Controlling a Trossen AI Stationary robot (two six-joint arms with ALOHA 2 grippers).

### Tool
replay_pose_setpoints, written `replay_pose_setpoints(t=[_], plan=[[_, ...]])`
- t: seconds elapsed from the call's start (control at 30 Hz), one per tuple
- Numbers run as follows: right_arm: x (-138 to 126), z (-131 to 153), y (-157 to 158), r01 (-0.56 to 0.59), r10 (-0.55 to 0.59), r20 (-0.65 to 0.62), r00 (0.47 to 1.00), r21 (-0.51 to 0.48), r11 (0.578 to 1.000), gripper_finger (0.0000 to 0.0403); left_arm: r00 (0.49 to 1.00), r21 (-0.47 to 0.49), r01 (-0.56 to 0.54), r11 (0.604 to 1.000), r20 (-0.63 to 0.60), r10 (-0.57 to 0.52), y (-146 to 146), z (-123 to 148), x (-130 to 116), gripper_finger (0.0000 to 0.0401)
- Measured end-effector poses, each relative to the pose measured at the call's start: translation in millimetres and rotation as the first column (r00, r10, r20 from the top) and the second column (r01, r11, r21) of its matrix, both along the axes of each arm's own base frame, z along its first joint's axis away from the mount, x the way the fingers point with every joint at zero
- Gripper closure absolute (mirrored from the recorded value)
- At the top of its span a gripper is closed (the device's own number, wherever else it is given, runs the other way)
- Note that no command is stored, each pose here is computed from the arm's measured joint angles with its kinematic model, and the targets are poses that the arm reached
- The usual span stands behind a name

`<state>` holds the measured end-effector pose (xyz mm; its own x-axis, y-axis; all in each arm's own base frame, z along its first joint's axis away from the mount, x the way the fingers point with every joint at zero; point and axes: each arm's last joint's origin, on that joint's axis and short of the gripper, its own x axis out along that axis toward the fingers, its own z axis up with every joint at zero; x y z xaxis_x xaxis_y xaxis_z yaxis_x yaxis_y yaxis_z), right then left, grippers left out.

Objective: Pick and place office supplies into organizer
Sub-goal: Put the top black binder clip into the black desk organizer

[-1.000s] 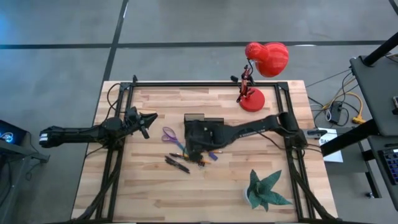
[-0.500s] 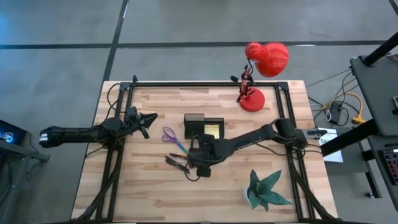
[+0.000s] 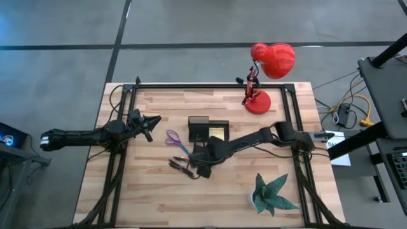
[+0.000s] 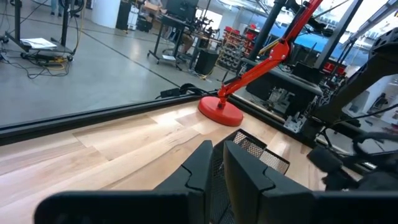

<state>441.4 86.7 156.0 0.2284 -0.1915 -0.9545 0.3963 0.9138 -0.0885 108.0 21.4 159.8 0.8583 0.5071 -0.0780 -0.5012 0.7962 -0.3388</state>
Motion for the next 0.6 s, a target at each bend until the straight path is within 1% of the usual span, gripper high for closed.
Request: replay_pose_setpoints(t=[0.07,0.13,0.27,0.37,0.53,0.6], plan=[[1.4,-3.4,-2.8,0.003,-0.003,-0.012,1.0,0.044,0.999,0.0194,1.0,0.0,0.0,1.0,0.0,0.0,0.0,0.0,0.0,0.0376],[2.4,-8.7,-4.6,0.015,-0.014,-0.023,1.0,0.051,0.999,0.0202,1.0,0.0,0.0,1.0,0.0,0.0,0.0,0.0,0.0,0.0376],[3.3,-9.2,-8.8,0.04,-0.039,-0.022,0.999,0.055,0.998,0.0226,1.0,0.0,0.0,1.0,0.0,0.0,0.0,0.0,0.0,0.0376],[3.9,-9.2,-11.3,0.035,-0.034,-0.022,0.999,0.054,0.998,0.0254,1.0,0.0,0.0,1.0,0.0,0.0,0.0,0.0,0.0,0.0376],[4.7,-8.9,-12.5,0.029,-0.028,-0.016,0.999,0.054,0.998,0.0311,1.0,0.0,0.0,1.0,0.0,0.0,0.0,0.0,0.0,0.0376],[4.9,-8.9,-12.4,0.032,-0.031,-0.013,0.999,0.055,0.998,0.0326,1.0,0.0,0.0,1.0,0.0,0.0,0.0,0.0,0.0,0.0376]])
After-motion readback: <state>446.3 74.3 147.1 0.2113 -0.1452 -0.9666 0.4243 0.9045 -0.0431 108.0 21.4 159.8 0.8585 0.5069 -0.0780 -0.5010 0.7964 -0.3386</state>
